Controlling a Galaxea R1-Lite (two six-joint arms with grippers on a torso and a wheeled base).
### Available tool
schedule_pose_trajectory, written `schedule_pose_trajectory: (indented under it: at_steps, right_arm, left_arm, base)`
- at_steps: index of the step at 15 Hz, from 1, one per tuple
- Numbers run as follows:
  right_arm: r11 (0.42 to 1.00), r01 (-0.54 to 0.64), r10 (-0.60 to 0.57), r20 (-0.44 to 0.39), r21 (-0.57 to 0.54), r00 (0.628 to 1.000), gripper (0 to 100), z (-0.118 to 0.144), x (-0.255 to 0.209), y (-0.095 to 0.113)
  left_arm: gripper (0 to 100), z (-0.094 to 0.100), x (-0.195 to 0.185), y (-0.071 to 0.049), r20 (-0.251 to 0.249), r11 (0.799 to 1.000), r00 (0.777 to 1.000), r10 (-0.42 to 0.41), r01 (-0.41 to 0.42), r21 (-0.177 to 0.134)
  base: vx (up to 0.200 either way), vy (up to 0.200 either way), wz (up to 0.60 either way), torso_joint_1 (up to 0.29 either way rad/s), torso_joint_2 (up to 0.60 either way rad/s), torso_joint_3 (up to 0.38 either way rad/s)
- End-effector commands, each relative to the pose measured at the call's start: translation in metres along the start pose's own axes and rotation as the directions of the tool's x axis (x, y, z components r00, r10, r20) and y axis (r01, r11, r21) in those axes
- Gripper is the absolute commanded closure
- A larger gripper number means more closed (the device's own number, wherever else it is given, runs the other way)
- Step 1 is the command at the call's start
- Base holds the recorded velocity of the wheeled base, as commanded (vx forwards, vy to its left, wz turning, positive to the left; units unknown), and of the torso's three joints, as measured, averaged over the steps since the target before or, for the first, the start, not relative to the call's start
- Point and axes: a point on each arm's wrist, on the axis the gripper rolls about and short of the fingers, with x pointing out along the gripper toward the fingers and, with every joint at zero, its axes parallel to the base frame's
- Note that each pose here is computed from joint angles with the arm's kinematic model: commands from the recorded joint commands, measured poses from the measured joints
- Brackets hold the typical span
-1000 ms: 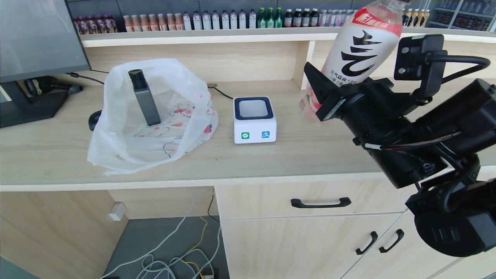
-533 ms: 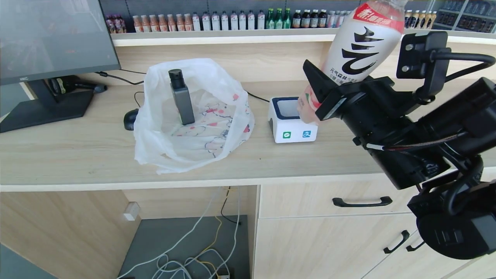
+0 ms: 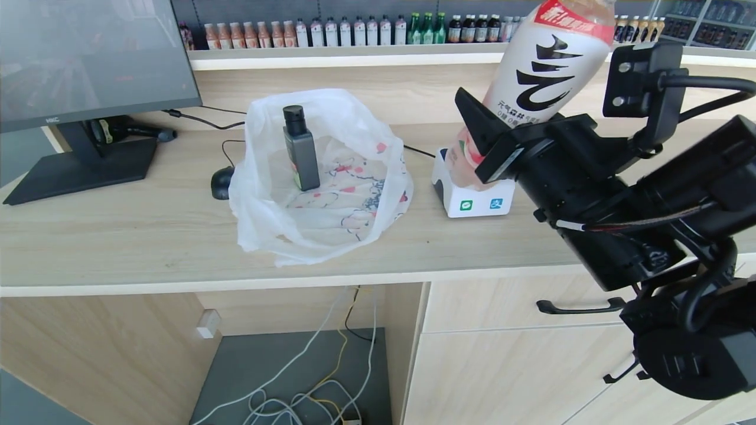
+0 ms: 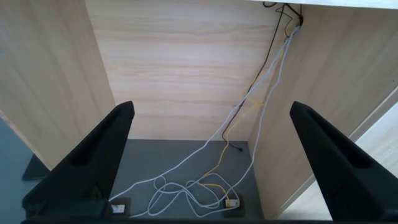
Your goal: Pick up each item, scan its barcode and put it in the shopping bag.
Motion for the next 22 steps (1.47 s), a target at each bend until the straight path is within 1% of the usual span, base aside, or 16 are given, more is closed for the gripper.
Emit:
schedule_pose_trajectory:
  at_steps: [1, 3, 6, 8, 9, 10, 12, 13, 14, 16, 18, 19, 22]
  right_arm:
    - [1.0, -0.003, 0.003, -0.001, 0.002, 1.0, 100, 0.0, 0.0, 0.002]
    - [1.0, -0.002, 0.002, 0.018, 0.01, 1.0, 100, 0.004, 0.003, 0.004]
    - [0.999, 0.005, -0.005, 0.016, 0.049, 1.0, 100, 0.004, 0.006, 0.002]
    - [0.994, 0.006, -0.005, -0.012, 0.109, 1.0, 100, 0.007, 0.017, 0.001]
    - [0.986, 0.013, -0.009, -0.028, 0.164, 1.0, 100, 0.011, 0.024, 0.001]
    - [0.965, 0.063, -0.05, -0.057, 0.256, 0.997, 100, 0.01, 0.031, 0.001]
    - [0.922, 0.061, -0.047, -0.046, 0.383, 0.998, 100, 0.023, 0.046, 0.008]
    - [0.898, 0.074, -0.046, -0.075, 0.434, 0.996, 100, 0.026, 0.052, 0.009]
    - [0.878, 0.088, -0.045, -0.101, 0.47, 0.994, 100, 0.028, 0.056, 0.009]
    - [0.846, 0.098, -0.042, -0.118, 0.525, 0.992, 100, 0.032, 0.06, 0.01]
    - [0.81, 0.111, -0.043, -0.132, 0.576, 0.99, 100, 0.03, 0.06, 0.009]
    - [0.781, 0.121, -0.044, -0.139, 0.613, 0.989, 100, 0.029, 0.06, 0.008]
    - [0.725, 0.161, -0.048, -0.184, 0.67, 0.982, 100, 0.02, 0.059, 0.004]
  left_arm:
    - [0, 0.0, 0.0, 0.0, 0.001, 1.0, 1.0, -0.001, 0.001, 0.0]
    - [0, 0.0, 0.0, 0.0, 0.001, 1.0, 1.0, 0.001, -0.001, 0.0]
    - [0, 0.0, 0.0, 0.0, 0.001, 1.0, 1.0, 0.001, -0.001, 0.0]
    - [0, 0.0, 0.0, 0.0, 0.001, 1.0, 1.0, 0.001, -0.001, 0.0]
    - [0, 0.0, 0.0, 0.0, 0.001, 1.0, 1.0, 0.001, -0.001, 0.0]
    - [0, 0.0, 0.0, 0.0, 0.001, 1.0, 1.0, 0.001, -0.001, 0.0]
    - [0, 0.0, 0.0, 0.0, 0.001, 1.0, 1.0, 0.001, -0.001, 0.0]
    - [0, 0.0, 0.0, 0.0, 0.001, 1.0, 1.0, 0.001, -0.001, 0.0]
    - [0, 0.0, 0.0, 0.0, 0.001, 1.0, 1.0, 0.001, -0.001, 0.0]
    - [0, 0.0, 0.0, 0.0, 0.001, 1.0, 1.0, 0.001, -0.001, 0.0]
    - [0, 0.0, 0.0, 0.0, 0.001, 1.0, 1.0, 0.001, -0.001, 0.0]
    - [0, 0.0, 0.0, 0.0, 0.001, 1.0, 1.0, 0.001, -0.001, 0.0]
    - [0, 0.0, 0.0, 0.0, 0.001, 1.0, 1.0, 0.001, -0.001, 0.0]
  base:
    - [0.0, 0.0, 0.0, 0.0, 0.0, 0.0]
    - [0.0, 0.0, 0.0, 0.0, 0.0, 0.0]
    - [0.0, 0.0, 0.0, 0.0, 0.0, 0.0]
    - [0.0, 0.0, 0.0, 0.0, 0.0, 0.0]
    - [0.0, 0.0, 0.0, 0.0, 0.0, 0.0]
    - [0.0, 0.0, 0.0, 0.0, 0.0, 0.0]
    - [0.0, 0.0, 0.0, 0.0, 0.0, 0.0]
    - [0.0, 0.0, 0.0, 0.0, 0.0, 0.0]
    - [0.0, 0.0, 0.0, 0.0, 0.0, 0.0]
    - [0.0, 0.0, 0.0, 0.0, 0.0, 0.0]
    - [0.0, 0.0, 0.0, 0.0, 0.0, 0.0]
    - [0.0, 0.0, 0.0, 0.0, 0.0, 0.0]
    - [0.0, 0.0, 0.0, 0.0, 0.0, 0.0]
